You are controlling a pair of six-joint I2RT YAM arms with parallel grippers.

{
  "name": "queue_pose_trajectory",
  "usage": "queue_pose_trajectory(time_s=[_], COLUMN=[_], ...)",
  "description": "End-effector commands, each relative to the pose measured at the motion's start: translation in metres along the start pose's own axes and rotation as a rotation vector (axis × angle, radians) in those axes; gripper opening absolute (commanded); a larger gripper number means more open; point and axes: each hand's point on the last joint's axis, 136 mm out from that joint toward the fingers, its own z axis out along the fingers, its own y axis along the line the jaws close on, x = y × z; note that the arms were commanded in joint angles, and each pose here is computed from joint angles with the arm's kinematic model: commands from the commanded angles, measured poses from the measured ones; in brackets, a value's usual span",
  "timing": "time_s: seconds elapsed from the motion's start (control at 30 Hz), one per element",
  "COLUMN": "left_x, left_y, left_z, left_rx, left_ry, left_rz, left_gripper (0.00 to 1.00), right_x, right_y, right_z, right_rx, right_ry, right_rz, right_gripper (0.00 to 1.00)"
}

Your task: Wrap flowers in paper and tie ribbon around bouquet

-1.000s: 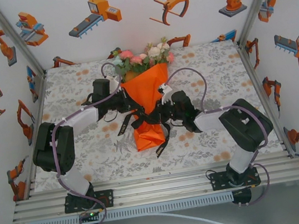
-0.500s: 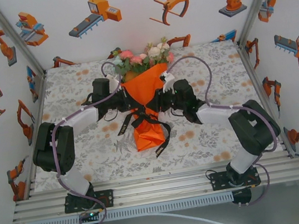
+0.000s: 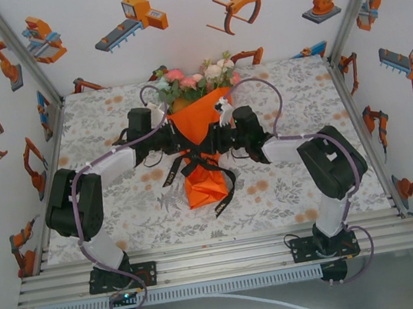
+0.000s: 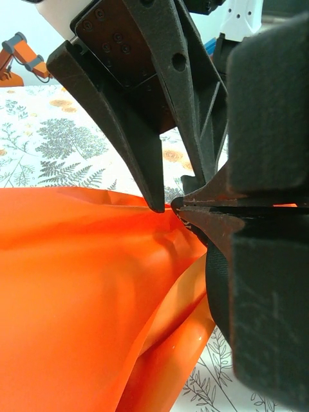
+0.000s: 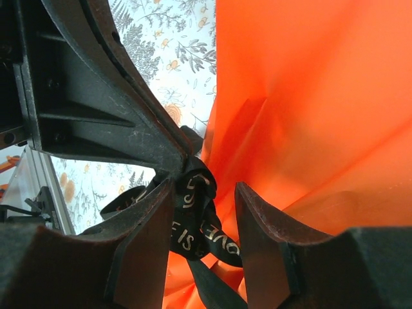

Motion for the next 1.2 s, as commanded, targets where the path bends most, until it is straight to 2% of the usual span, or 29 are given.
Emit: queue_pose_trajectory(time_s=[0.0, 0.13, 0.3, 0.4, 0.53, 0.8, 0.97, 1.17], left_x=[-0.009, -0.008, -0.009, -0.009, -0.009, -0.011, -0.015, -0.022], left_y=[-0.015, -0.014, -0.013, -0.008, 0.001, 0.009, 0.002, -0.005], left_z=[-0.008, -0.008, -0.008, -0.009, -0.01, -0.014, -0.022, -0.058], left_rx=[0.029, 0.025, 0.021, -0.004, -0.053, -0.098, -0.088, -0.178], left_ry=[-0.031, -0.031, -0.033, -0.033, -0.034, -0.05, -0.074, -0.165], left_rz=[0.029, 0.025, 0.026, 0.017, 0.012, 0.001, 0.01, 0.037], left_gripper=[0.0, 0.0, 0.0, 0.0, 0.0, 0.09, 0.21, 0.38], right_x=[-0.007, -0.005, -0.009, -0.01, -0.014, -0.017, -0.028, -0.035], right_y=[0.009, 0.01, 0.01, 0.011, 0.012, 0.011, 0.009, 0.006], right_z=[0.004, 0.005, 0.002, 0.0, -0.005, -0.011, -0.018, -0.023], right_rx=[-0.056, -0.068, -0.055, -0.05, -0.033, -0.006, 0.039, 0.072], right_ry=[-0.007, 0.001, -0.015, -0.023, -0.041, -0.066, -0.115, -0.155], right_rz=[0.006, 0.012, 0.003, -0.001, -0.012, -0.028, -0.048, -0.063], right_gripper=[0.4, 0.34, 0.09, 0.0, 0.0, 0.0, 0.0, 0.0])
